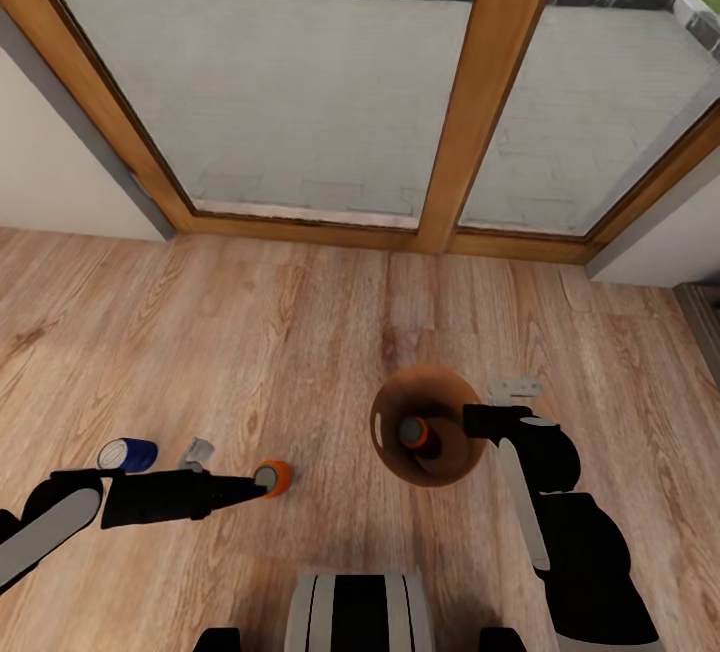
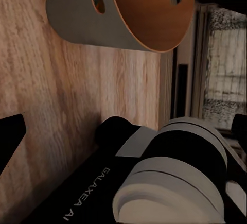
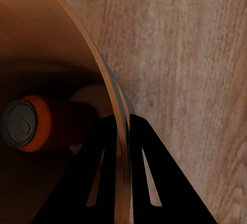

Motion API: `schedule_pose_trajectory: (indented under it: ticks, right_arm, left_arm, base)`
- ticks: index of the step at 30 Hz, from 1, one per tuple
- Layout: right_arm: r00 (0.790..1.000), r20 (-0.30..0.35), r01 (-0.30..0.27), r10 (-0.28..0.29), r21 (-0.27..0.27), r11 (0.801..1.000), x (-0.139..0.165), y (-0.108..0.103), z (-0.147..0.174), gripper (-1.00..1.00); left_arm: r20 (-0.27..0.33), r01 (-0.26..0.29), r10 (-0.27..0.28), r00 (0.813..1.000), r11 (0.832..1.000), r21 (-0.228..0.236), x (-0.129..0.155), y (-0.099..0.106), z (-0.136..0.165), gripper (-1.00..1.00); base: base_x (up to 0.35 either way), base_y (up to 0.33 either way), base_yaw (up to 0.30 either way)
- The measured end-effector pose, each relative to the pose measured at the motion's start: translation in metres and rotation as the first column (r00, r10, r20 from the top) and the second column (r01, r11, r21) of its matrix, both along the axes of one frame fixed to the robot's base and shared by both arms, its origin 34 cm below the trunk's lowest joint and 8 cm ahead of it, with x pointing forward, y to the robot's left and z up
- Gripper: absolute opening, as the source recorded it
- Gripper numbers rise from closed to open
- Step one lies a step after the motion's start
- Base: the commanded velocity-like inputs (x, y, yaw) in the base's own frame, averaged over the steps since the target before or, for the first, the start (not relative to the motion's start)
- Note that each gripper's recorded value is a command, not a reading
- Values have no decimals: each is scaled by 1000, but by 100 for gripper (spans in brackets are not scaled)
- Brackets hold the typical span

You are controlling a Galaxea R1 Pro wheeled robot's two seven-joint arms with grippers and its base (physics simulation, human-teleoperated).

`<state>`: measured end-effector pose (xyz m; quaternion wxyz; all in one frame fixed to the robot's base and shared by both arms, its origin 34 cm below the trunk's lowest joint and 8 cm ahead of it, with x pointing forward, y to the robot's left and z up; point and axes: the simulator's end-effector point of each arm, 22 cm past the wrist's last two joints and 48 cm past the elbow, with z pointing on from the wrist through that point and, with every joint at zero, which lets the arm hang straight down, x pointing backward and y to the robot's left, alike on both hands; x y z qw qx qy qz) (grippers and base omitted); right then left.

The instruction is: Put the three can of soda from the living room inside the tash can in the kitchen.

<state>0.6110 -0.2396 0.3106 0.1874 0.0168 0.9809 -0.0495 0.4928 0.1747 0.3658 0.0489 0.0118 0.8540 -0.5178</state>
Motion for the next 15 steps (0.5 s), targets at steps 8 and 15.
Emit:
schedule_pose_trajectory:
  ticks: [8,15]
  right_arm:
    - [1000,0,0,0,0,1000,0,0,0,-100]
    - [1000,-1,1,-1,-3,1000,0,1,0,-100]
  left_arm:
    - [-15,-28,27,1000,997,-72,4,-6,14,100]
    - [-17,-28,26,1000,993,-118,5,-11,28,100]
  base:
    - [0,0,0]
    - [0,0,0]
